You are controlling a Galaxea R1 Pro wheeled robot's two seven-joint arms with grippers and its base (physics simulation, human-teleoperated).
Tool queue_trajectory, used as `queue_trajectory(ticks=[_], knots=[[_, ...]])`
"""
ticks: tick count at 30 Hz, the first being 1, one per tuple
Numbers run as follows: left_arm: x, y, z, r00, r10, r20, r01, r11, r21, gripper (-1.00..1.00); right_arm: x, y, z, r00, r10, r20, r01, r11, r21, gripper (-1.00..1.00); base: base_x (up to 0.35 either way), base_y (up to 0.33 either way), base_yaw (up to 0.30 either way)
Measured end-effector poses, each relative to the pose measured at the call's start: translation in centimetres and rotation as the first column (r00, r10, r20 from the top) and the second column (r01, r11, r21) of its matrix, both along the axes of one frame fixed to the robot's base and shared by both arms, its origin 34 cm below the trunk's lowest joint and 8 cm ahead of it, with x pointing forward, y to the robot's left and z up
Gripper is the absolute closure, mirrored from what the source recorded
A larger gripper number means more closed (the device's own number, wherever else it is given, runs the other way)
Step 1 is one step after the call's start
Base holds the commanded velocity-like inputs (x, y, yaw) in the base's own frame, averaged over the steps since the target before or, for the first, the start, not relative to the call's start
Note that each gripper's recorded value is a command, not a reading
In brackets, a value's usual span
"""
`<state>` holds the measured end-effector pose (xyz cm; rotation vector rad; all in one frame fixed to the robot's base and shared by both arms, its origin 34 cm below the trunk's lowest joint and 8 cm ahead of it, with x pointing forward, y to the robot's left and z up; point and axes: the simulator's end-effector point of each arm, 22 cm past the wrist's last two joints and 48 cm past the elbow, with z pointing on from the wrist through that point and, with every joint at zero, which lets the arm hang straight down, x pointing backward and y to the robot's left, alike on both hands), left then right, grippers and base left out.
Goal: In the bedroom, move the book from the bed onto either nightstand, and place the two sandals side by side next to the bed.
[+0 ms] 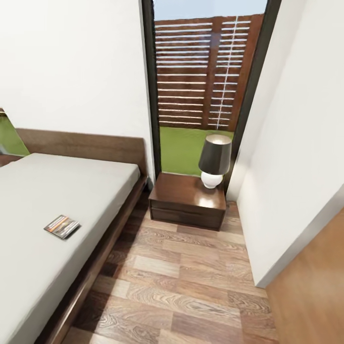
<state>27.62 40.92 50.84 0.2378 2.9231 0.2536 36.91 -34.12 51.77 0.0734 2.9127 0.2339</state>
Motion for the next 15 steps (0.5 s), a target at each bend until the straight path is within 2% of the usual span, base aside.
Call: queue_trajectory(ticks=[9, 15], knots=[[-0.4, 0.0, -0.14, 1.0, 0.0, -0.011, 0.0, 1.0, 0.0, -1.0, -0.37, -0.02, -0.24, 1.0, -0.001, -0.01, 0.001, 1.0, 0.0, -1.0, 0.266, -0.154, 0.168], [-0.54, -0.01, -0.19, 1.0, 0.0, -0.014, 0.0, 1.0, 0.0, -1.0, -0.49, -0.04, -0.31, 1.0, 0.0, -0.012, 0.0, 1.0, -0.001, -1.0, 0.261, -0.198, 0.076]])
